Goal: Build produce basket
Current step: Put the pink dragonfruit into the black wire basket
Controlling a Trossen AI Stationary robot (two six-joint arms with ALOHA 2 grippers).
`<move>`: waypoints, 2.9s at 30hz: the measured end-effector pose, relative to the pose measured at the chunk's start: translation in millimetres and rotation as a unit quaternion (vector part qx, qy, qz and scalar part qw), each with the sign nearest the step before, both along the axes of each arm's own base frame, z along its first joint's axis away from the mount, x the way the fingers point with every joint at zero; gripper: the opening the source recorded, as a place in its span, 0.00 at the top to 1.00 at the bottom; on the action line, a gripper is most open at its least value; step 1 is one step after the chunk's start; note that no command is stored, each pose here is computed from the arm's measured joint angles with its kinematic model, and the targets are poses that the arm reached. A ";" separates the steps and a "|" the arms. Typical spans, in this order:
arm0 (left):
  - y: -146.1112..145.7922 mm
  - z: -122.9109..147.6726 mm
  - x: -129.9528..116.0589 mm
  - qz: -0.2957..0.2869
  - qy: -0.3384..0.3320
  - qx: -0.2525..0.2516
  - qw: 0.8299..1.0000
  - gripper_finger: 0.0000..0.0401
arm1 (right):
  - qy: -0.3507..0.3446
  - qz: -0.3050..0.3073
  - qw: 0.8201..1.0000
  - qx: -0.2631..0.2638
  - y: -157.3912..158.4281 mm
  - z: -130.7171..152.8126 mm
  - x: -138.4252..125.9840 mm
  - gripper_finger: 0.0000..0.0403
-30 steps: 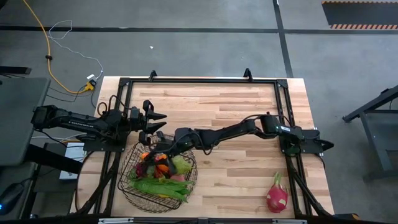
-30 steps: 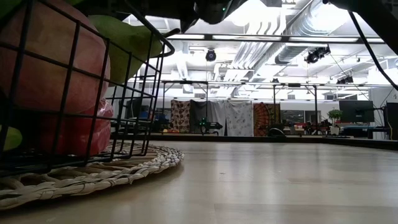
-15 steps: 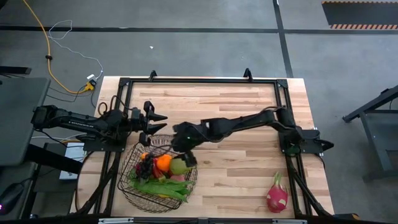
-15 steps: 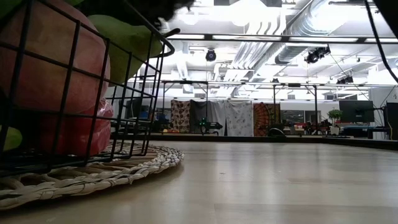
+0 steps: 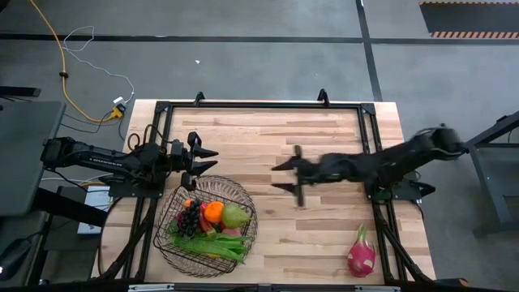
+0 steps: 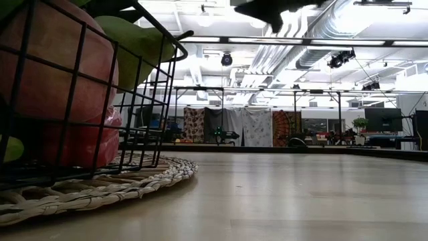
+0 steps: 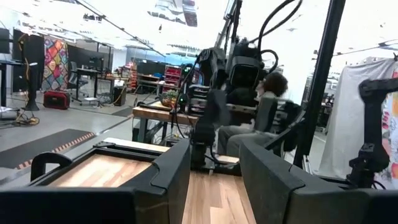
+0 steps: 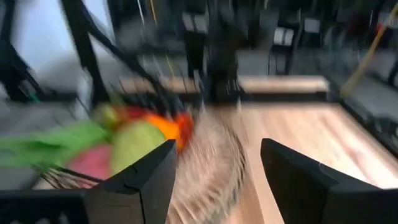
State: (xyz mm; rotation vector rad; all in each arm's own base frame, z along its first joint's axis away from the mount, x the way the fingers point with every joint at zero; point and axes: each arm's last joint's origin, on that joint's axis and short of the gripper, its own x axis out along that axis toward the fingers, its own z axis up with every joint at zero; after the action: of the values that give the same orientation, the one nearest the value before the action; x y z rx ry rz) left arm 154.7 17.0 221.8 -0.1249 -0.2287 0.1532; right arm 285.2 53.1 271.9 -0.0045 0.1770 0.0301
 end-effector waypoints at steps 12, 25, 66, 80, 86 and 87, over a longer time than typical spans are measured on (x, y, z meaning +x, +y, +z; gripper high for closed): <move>0.1 1.3 -0.3 0.005 -0.004 0.017 1.000 0.68 | -0.169 0.024 0.985 0.031 -7.6 -1.3 -71.6 0.44; 0.1 1.2 -0.3 0.006 -0.003 0.017 1.000 0.68 | -0.156 0.025 0.987 0.016 -7.7 -4.2 -72.0 0.44; -0.3 1.0 -0.2 0.000 -0.002 0.018 1.000 0.68 | 0.655 -0.410 0.485 0.410 84.6 -94.1 -139.8 0.44; -0.2 1.0 -0.2 0.000 -0.002 0.018 1.000 0.68 | 0.632 -0.419 0.484 0.437 95.2 -112.5 -150.8 0.44; -0.2 1.0 -0.2 0.000 -0.002 0.018 1.000 0.68 | 0.631 -0.425 0.479 0.438 97.6 -112.4 -153.3 0.44; -0.2 1.0 -0.2 0.000 -0.002 0.018 1.000 0.68 | 0.630 -0.426 0.478 0.438 97.9 -112.4 -153.6 0.45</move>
State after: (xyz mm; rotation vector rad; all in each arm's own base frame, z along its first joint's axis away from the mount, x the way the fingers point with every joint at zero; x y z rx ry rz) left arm 154.5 16.8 222.8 -0.0892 -0.2362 0.1483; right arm 131.5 151.0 159.5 1.2050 1.6597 -0.9419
